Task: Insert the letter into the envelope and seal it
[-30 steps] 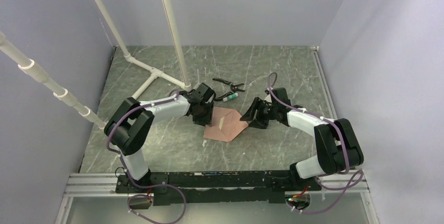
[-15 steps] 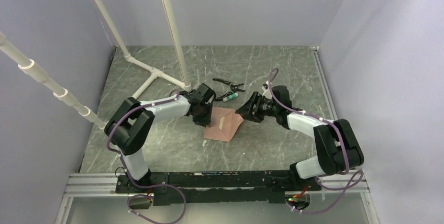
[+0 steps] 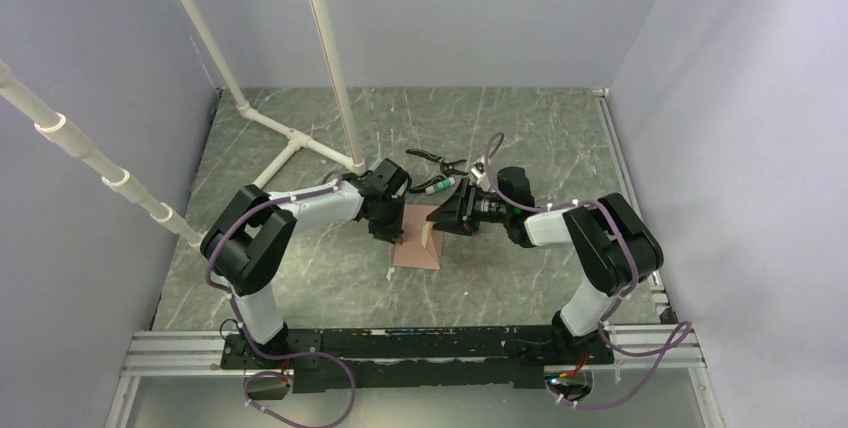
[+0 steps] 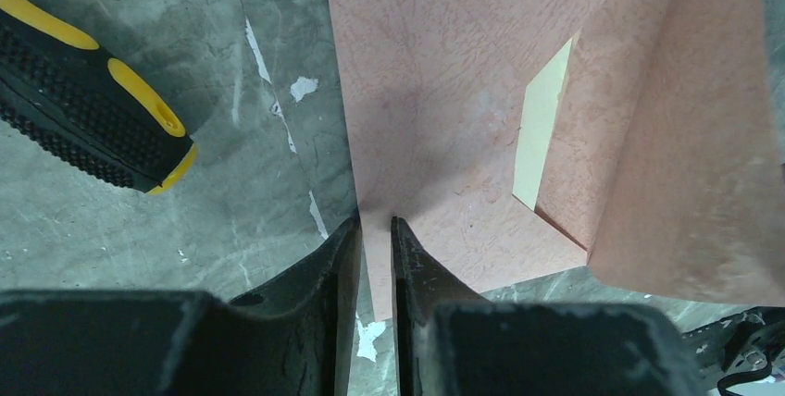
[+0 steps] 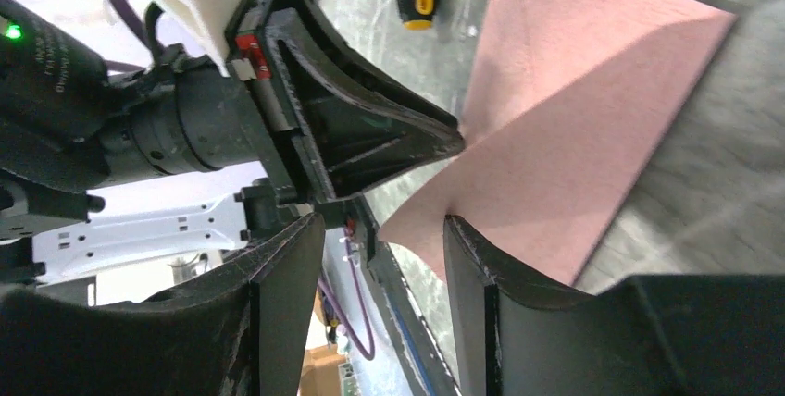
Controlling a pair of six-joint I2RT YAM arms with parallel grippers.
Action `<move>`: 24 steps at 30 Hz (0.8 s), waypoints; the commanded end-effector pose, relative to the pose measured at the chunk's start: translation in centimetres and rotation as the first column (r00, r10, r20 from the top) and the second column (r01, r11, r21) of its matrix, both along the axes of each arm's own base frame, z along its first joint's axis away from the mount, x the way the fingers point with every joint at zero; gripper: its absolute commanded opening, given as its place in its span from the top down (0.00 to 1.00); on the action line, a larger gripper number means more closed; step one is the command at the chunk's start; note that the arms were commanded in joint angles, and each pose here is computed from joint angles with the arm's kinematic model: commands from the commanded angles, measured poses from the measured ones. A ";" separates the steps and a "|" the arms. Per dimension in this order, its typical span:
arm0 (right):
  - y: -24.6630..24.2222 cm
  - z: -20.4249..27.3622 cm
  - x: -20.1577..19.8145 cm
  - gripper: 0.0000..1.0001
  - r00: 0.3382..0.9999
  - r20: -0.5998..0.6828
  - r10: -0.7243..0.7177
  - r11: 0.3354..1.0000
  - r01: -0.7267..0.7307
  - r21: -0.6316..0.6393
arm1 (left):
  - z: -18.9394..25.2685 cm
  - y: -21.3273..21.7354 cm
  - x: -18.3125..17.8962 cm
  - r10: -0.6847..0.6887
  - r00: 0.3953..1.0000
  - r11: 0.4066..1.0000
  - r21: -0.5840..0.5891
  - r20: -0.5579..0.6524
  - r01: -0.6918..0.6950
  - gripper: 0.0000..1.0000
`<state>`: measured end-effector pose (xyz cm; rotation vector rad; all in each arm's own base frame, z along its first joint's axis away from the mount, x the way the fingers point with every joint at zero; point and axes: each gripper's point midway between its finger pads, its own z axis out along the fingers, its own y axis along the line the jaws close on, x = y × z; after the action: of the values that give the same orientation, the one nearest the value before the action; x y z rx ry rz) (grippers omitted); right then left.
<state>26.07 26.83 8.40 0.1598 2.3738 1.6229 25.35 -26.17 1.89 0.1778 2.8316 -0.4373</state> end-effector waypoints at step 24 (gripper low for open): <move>3.4 -3.2 1.7 0.70 0.999 0.039 0.015 0.999 -0.013 -0.035 | -2.4 -0.6 -1.7 0.002 0.997 0.998 -0.058 -0.082 -0.007 0.80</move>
<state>26.44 29.52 4.34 0.1698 2.4484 1.5914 25.38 -26.10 1.75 0.1453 2.8362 -0.4861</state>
